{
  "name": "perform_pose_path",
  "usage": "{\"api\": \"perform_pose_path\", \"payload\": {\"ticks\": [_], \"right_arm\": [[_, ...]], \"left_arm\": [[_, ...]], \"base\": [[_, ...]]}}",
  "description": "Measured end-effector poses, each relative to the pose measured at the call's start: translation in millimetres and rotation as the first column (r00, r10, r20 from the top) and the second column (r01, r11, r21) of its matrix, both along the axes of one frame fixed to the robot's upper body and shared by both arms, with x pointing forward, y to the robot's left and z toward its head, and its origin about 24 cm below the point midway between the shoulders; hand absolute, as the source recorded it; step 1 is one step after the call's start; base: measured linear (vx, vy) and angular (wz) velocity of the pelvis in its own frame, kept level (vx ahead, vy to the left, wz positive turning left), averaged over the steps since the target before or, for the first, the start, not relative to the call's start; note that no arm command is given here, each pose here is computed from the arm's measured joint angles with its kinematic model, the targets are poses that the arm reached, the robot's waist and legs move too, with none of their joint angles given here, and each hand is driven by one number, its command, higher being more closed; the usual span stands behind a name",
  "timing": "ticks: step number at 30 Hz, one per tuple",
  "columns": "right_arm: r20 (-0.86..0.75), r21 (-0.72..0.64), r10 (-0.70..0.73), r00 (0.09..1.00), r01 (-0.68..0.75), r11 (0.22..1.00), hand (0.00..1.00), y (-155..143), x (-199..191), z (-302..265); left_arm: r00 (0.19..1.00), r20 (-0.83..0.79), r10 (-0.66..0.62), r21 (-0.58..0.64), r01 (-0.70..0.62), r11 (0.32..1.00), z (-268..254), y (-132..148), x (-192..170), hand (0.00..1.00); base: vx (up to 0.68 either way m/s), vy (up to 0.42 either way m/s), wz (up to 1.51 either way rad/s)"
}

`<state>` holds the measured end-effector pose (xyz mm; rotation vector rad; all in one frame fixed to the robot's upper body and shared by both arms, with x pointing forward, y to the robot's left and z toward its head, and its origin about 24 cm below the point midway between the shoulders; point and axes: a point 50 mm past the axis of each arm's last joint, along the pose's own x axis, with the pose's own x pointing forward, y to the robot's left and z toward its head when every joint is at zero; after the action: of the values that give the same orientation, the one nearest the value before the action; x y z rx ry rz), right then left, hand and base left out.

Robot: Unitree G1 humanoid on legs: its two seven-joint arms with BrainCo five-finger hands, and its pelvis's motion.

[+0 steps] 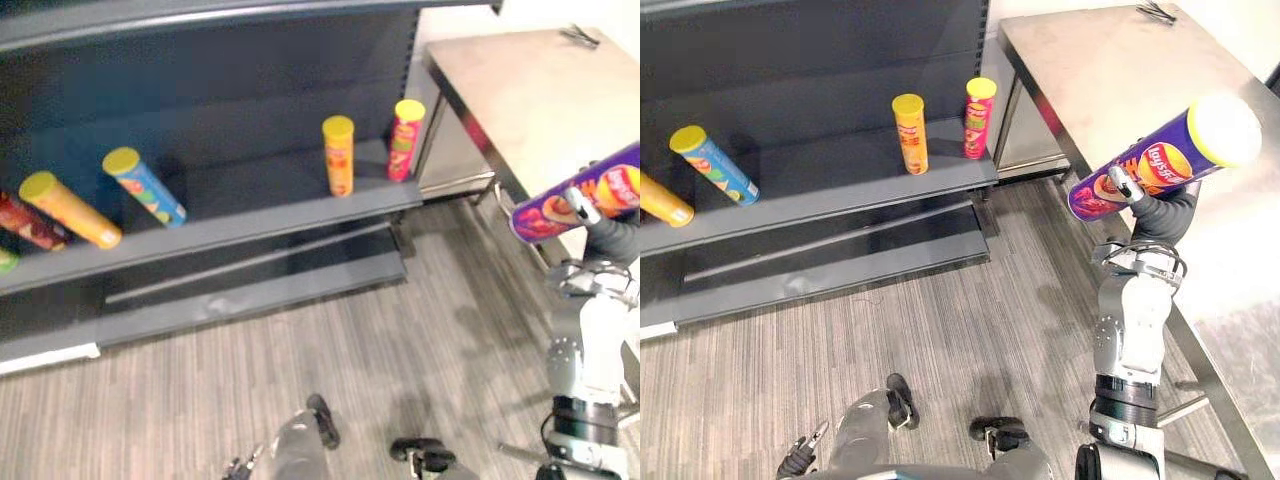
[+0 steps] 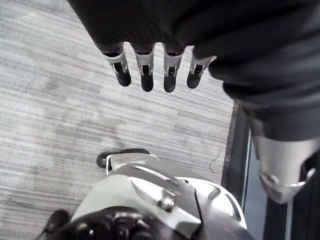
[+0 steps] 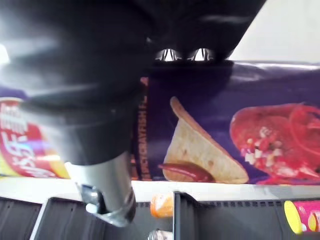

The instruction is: Put the gum and the chips on the shelf.

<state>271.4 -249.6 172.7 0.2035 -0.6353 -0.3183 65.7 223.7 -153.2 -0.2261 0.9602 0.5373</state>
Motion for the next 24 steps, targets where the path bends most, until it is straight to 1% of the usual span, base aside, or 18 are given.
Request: {"api": "perform_pose_path", "payload": {"ticks": [2, 6, 8, 9, 11, 13, 16, 19, 20, 22, 24], "right_arm": [[-0.011, 0.001, 0.029, 1.0, -0.029, 1.0, 1.0, 7.5, 3.1, -2.5], [-0.065, -0.004, 0.142, 0.988, -0.142, 0.99, 1.0, 35.2, 15.8, -12.8], [-0.094, -0.011, 0.195, 0.976, -0.197, 0.98, 1.0, 45.7, 20.4, -16.4], [-0.094, -0.008, 0.219, 0.971, -0.221, 0.975, 1.0, 50.5, 20.7, -17.7], [-0.097, -0.006, 0.233, 0.968, -0.235, 0.972, 1.0, 52.8, 20.1, -19.9], [-0.083, -0.018, 0.253, 0.964, -0.255, 0.967, 1.0, 55.6, 16.3, -18.4], [-0.101, -0.015, 0.262, 0.96, -0.264, 0.964, 1.0, 54.7, 9.7, -25.9], [-0.127, 0.014, 0.274, 0.953, -0.275, 0.961, 1.0, 55.9, 2.8, -37.9], [-0.119, 0.056, 0.307, 0.944, -0.302, 0.952, 1.0, 62.0, 3.0, -40.5], [-0.118, 0.06, 0.343, 0.932, -0.338, 0.939, 1.0, 70.9, 4.8, -40.5], [-0.117, 0.069, 0.412, 0.904, -0.406, 0.911, 1.0, 85.8, 5.2, -42.7]], "left_arm": [[1.0, 0.018, 0.008, 0.004, -0.008, 1.0, 2.0, 1.8, 2.3, 0.0], [0.997, 0.056, 0.058, 0.008, -0.059, 0.998, 6.7, 11.2, 6.2, 0.0], [0.995, 0.089, 0.041, 0.031, -0.044, 0.999, 11.8, 16.1, 13.8, 0.0], [0.993, 0.102, 0.057, 0.033, -0.06, 0.998, 13.6, 20.2, 15.1, 0.0], [0.994, 0.093, 0.062, 0.027, -0.064, 0.998, 12.3, 18.0, 12.6, 0.0], [0.995, 0.089, 0.034, 0.031, -0.037, 0.999, 11.8, 13.8, 14.5, 0.0], [0.995, 0.096, 0.005, 0.034, -0.008, 0.999, 12.5, 11.5, 21.1, 0.0], [0.996, 0.088, -0.005, 0.024, 0.003, 1.0, 10.6, 8.2, 25.5, 0.0], [0.997, 0.079, -0.007, 0.009, 0.006, 1.0, 8.5, 2.4, 25.2, 0.0], [0.997, 0.074, -0.003, 0.003, 0.003, 1.0, 7.6, 0.2, 23.3, 0.0], [0.997, 0.073, 0.001, 0.007, -0.001, 1.0, 7.6, 0.7, 22.7, 0.0]], "base": [[0.04, 0.123, 0.53], [0.1, 0.208, 0.61], [0.13, 0.233, 0.82], [0.16, 0.179, 0.98], [0.22, 0.164, 0.98], [0.22, 0.108, 1.04], [0.1, 0.008, 1.0], [0.17, -0.131, 1.13], [0.1, -0.171, 0.62], [0.06, -0.162, 0.19], [0.02, -0.198, -0.01]]}}
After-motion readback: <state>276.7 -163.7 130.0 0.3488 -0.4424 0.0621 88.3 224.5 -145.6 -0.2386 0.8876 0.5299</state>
